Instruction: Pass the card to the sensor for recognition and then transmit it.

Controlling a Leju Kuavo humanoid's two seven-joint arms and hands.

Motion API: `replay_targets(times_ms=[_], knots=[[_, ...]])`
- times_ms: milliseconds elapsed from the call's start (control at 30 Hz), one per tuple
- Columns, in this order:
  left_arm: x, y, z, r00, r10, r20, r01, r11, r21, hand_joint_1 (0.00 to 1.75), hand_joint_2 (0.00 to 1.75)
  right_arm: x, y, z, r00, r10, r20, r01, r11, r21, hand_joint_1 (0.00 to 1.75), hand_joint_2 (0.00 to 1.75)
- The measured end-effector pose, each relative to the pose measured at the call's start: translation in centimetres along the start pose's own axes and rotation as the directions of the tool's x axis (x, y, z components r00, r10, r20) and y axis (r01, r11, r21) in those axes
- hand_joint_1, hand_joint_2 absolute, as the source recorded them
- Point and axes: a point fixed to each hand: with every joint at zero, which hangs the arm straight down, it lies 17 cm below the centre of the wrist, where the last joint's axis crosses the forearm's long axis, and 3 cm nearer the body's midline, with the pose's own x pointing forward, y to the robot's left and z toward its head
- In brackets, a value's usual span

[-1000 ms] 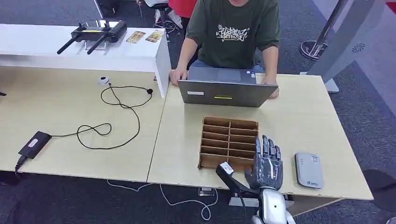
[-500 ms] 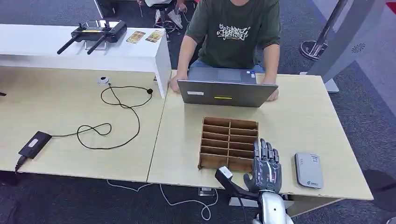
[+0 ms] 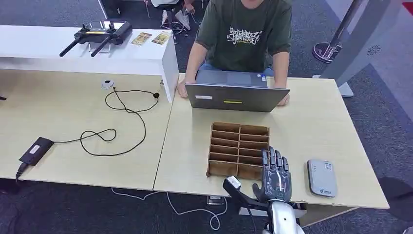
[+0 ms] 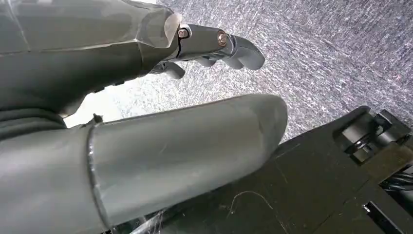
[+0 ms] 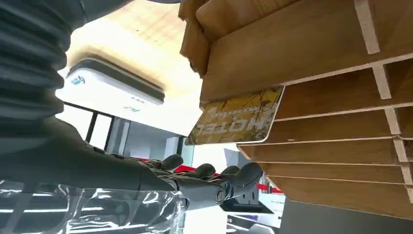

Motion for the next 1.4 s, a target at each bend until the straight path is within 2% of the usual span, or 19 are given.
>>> replay_targets(times_ms=[633,1400], knots=[[0.0,0.0,0.0,1.0,0.008,-0.002,-0.008,1.0,-0.001,0.0,0.0,-0.1,-0.6,-0.3,1.0,-0.004,-0.02,0.003,1.0,-0.022,0.0,1.75],[0.0,0.0,0.0,1.0,0.011,-0.002,-0.011,1.0,-0.002,0.0,0.0,1.2,-1.4,-0.2,1.0,-0.005,0.017,0.006,0.999,-0.037,0.0,1.75]])
